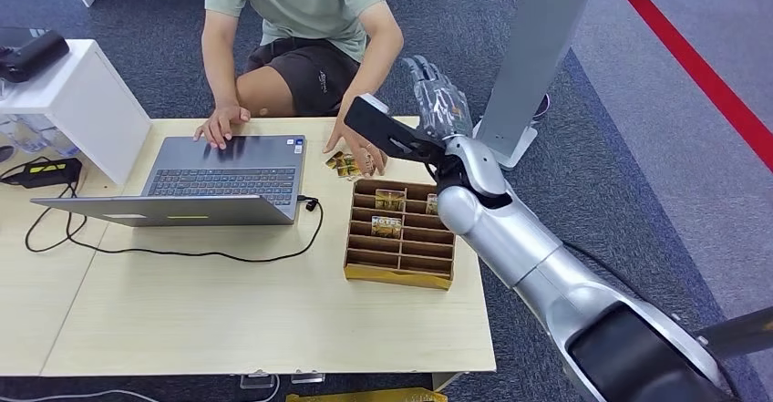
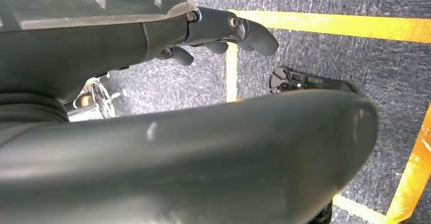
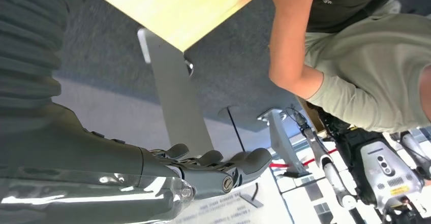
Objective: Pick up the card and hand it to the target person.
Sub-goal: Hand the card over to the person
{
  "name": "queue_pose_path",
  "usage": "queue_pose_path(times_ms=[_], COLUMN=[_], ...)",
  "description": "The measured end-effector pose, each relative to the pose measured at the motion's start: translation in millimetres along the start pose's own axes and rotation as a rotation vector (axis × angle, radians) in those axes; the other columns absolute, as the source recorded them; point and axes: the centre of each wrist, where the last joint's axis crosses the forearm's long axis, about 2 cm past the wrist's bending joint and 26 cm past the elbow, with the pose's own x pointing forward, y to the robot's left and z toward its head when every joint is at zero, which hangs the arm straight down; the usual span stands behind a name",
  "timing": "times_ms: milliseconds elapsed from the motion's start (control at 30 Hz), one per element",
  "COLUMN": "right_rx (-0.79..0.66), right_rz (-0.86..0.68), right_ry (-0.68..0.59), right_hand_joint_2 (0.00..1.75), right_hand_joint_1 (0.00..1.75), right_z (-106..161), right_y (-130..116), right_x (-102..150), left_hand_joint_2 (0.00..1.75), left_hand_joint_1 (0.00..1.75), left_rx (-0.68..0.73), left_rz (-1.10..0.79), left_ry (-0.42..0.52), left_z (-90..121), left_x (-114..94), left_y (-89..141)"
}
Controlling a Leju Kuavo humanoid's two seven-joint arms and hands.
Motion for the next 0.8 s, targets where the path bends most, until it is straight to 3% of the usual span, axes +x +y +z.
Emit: queue_pose_path(times_ms=[267, 567, 800], right_rx=[-0.056, -0.016, 0.011], right_rz=[-0.229, -0.48, -0.576], right_ry=[-0.005, -0.049, -0.025], right_hand_joint_2=[1.75, 1.75, 1.75], right_hand_joint_1=[0.0, 0.0, 0.0], right_z=[53.4, 160.4, 210.2], right_y=[-14.6, 9.5, 18.4], right_x=[-48.9, -103.7, -120.1], left_hand_joint_2=[0.0, 0.0, 0.0], left_hand_joint_1=[0.0, 0.0, 0.0], left_rx=[-0.019, -0.024, -0.035], left_rz=[0.024, 0.02, 0.062], left_ry=[-0.016, -0.066, -0.111], left_z=[-0.3, -0.5, -0.3], left_x=[-2.5, -4.3, -3.3], left_y=[0.9, 1.4, 1.1])
